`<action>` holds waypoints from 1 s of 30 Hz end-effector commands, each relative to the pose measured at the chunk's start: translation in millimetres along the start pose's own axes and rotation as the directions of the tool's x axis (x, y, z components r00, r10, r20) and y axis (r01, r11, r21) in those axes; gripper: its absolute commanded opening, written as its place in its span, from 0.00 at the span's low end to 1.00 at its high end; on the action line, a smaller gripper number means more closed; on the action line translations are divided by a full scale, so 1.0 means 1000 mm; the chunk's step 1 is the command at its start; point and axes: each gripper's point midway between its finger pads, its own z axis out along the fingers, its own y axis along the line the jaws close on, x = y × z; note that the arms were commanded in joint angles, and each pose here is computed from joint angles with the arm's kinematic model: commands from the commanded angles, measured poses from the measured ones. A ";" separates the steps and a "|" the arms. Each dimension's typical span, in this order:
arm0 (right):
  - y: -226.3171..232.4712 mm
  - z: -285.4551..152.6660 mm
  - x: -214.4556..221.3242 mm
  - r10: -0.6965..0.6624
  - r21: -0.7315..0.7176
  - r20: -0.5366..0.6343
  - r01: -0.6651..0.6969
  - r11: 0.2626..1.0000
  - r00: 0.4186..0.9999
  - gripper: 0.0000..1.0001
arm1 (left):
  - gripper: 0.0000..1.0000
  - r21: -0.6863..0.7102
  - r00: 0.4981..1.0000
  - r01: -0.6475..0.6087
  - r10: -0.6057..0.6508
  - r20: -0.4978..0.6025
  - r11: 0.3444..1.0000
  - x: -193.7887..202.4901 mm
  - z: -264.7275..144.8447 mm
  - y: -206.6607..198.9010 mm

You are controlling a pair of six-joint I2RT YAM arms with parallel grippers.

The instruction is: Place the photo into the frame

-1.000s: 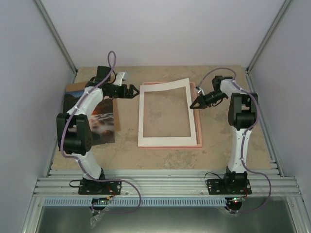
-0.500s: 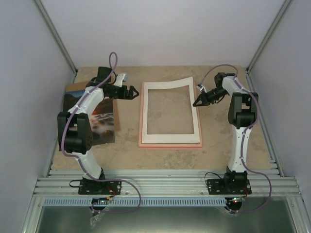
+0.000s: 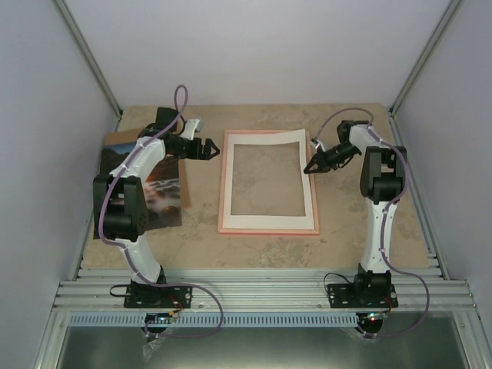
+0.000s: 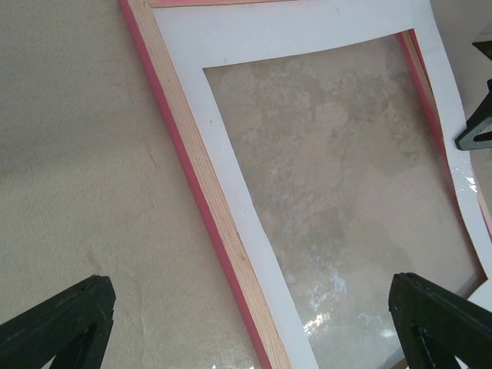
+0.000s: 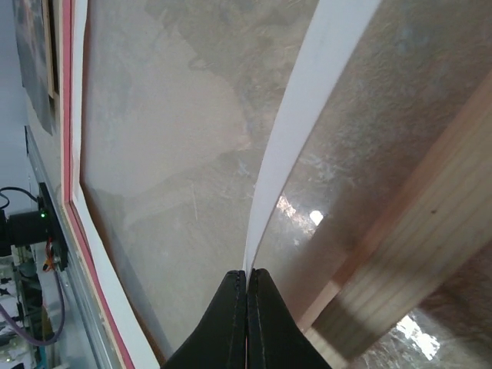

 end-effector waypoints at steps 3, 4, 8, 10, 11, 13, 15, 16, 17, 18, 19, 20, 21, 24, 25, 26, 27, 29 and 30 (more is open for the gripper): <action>0.011 -0.014 -0.005 -0.018 0.005 0.013 0.018 1.000 1.000 0.01 | 0.99 -0.028 1.000 -0.016 0.016 -0.006 0.999 -0.002 -0.003 0.006; 0.013 -0.016 -0.006 -0.022 0.004 0.017 0.022 1.000 1.000 0.01 | 0.99 -0.029 1.000 -0.015 0.015 -0.007 0.999 -0.002 -0.003 0.006; 0.018 -0.009 -0.005 -0.021 -0.010 0.022 0.021 1.000 1.000 0.06 | 0.99 -0.029 1.000 -0.011 0.011 -0.012 1.000 0.000 0.000 0.008; 0.022 -0.004 -0.006 -0.030 -0.008 0.023 0.030 1.000 0.999 0.11 | 0.99 -0.030 1.000 -0.011 0.010 -0.013 1.000 0.000 0.000 0.008; 0.022 -0.004 -0.007 -0.030 -0.001 0.028 0.030 1.000 0.999 0.13 | 0.99 -0.031 1.000 -0.012 0.012 -0.013 0.999 0.000 0.000 0.009; 0.019 -0.005 -0.010 -0.027 0.022 0.037 0.026 0.999 0.999 0.17 | 0.99 -0.037 1.000 -0.014 0.014 -0.014 0.999 0.000 0.000 0.009; 0.016 -0.009 -0.011 -0.032 0.054 0.037 0.030 0.998 0.999 0.22 | 0.99 -0.044 1.000 -0.014 0.013 -0.014 0.999 0.000 -0.001 0.011; 0.014 -0.012 -0.012 -0.034 0.069 0.040 0.031 0.997 0.999 0.25 | 0.99 -0.050 1.000 -0.016 0.016 -0.012 0.999 -0.001 -0.002 0.011; 0.012 -0.017 -0.012 -0.034 0.084 0.046 0.030 0.996 0.998 0.28 | 0.99 -0.058 1.000 -0.017 0.016 -0.013 0.998 0.000 -0.003 0.012; 0.011 -0.023 -0.012 -0.036 0.098 0.055 0.030 0.995 0.998 0.30 | 0.99 -0.069 1.000 -0.020 0.019 -0.013 0.997 0.000 -0.003 0.014; 0.012 -0.029 -0.013 -0.044 0.111 0.062 0.037 0.993 0.997 0.35 | 0.99 -0.087 1.000 -0.020 0.019 -0.009 0.996 -0.001 -0.005 0.016; 0.012 -0.034 -0.013 -0.053 0.128 0.067 0.044 0.991 0.996 0.41 | 0.99 -0.110 1.000 -0.021 0.021 -0.007 0.994 -0.002 -0.007 0.020; 0.013 -0.039 -0.013 -0.064 0.145 0.068 0.054 0.988 0.996 0.47 | 0.99 -0.130 1.000 -0.019 0.019 -0.003 0.991 -0.003 -0.009 0.024; 0.019 -0.051 -0.013 -0.121 0.195 0.070 0.106 0.975 0.990 0.66 | 1.00 -0.187 0.999 -0.027 0.031 0.019 0.982 -0.009 -0.018 0.032; 0.020 -0.054 -0.013 -0.142 0.213 0.069 0.124 0.969 0.988 0.70 | 0.99 -0.208 0.999 -0.031 0.037 0.027 0.978 -0.011 -0.021 0.035; 0.022 -0.057 -0.013 -0.164 0.225 0.066 0.146 0.963 0.984 0.71 | 0.99 -0.222 0.999 -0.036 0.044 0.032 0.974 -0.012 -0.023 0.036; 0.024 -0.059 -0.012 -0.194 0.236 0.066 0.174 0.956 0.979 0.69 | 0.99 -0.231 0.998 -0.040 0.050 0.037 0.972 -0.014 -0.025 0.037; 0.027 -0.061 -0.009 -0.247 0.251 0.068 0.223 0.942 0.967 0.56 | 0.99 -0.241 0.998 -0.046 0.057 0.039 0.969 -0.014 -0.027 0.037; 0.027 -0.060 -0.007 -0.266 0.263 0.066 0.240 0.935 0.962 0.47 | 0.99 -0.246 0.998 -0.048 0.059 0.038 0.968 -0.014 -0.028 0.038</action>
